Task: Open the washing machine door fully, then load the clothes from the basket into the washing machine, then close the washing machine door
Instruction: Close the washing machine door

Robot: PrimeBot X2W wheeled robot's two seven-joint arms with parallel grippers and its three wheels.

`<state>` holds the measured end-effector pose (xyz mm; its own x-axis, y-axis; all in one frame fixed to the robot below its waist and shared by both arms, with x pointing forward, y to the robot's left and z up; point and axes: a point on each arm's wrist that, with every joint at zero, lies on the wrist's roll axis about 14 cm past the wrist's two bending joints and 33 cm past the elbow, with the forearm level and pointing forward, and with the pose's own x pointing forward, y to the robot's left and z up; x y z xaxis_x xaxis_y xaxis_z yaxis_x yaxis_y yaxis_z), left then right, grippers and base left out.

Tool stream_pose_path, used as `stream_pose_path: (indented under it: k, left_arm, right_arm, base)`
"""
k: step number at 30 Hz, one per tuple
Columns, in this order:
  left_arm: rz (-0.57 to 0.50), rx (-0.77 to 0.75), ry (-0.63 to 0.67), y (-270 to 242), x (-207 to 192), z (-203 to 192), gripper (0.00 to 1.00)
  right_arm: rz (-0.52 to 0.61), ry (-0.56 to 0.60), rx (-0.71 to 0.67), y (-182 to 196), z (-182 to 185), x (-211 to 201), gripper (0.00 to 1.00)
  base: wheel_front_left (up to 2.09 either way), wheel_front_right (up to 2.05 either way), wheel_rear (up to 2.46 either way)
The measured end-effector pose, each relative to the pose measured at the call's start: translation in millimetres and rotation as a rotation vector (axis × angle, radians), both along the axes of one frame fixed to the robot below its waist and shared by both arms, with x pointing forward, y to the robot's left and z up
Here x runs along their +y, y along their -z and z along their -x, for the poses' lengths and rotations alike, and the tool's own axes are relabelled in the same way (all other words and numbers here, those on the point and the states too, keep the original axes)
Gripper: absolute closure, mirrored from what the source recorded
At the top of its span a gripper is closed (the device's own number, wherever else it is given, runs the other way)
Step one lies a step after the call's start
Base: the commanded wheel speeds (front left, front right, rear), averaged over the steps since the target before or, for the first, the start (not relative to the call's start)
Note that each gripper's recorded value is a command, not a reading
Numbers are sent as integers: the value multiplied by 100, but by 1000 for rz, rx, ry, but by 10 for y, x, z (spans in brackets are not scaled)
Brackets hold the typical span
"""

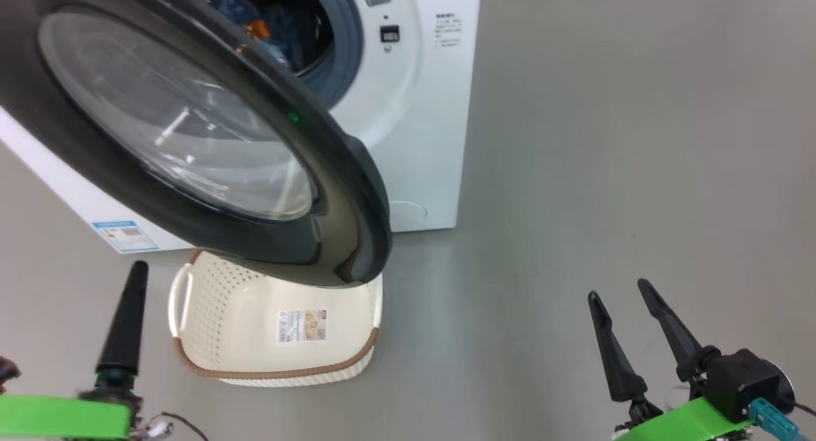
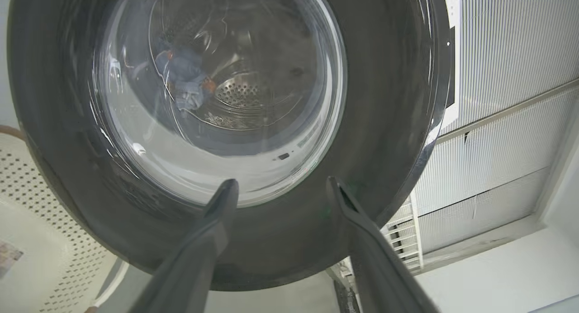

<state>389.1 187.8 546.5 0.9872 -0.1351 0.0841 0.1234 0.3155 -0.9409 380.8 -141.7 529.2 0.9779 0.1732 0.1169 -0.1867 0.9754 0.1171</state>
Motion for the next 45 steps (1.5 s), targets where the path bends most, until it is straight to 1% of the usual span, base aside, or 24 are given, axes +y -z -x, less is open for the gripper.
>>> stream_pose_path:
  k: [4,8,9,11,15,18,22,28,45]
  left_arm:
    - [-284,-49,-77,-91,64,135,0]
    - [-664,-83,-137,-126,129,269,0]
    - [-745,-82,-141,-115,125,297,0]
    - [-855,-70,-159,-79,121,361,0]
    - [-983,-51,-166,7,80,487,0]
    - [-1028,-42,-178,59,67,548,0]
    - [-1066,-15,-183,188,76,617,0]
    - [-1064,15,-180,321,66,698,0]
    - [-1060,21,-165,385,24,694,0]
  right_arm:
    - [5,-18,-1,-28,30,50,0]
    - [10,-34,-22,-108,56,102,0]
    - [11,-37,-17,-99,79,109,0]
    - [11,-42,-11,-85,122,123,0]
    - [13,-51,-20,-127,157,153,0]
    - [16,-50,-27,-152,175,152,0]
    - [26,-41,-1,-82,241,121,0]
    - [36,-26,19,-35,309,73,0]
    - [33,-20,23,-40,317,62,0]
  base:
    - [0,0,0]
    - [0,0,0]
    - [0,0,0]
    - [0,0,0]
    - [0,0,0]
    - [0,0,0]
    - [0,0,0]
    - [0,0,0]
    - [0,0,0]
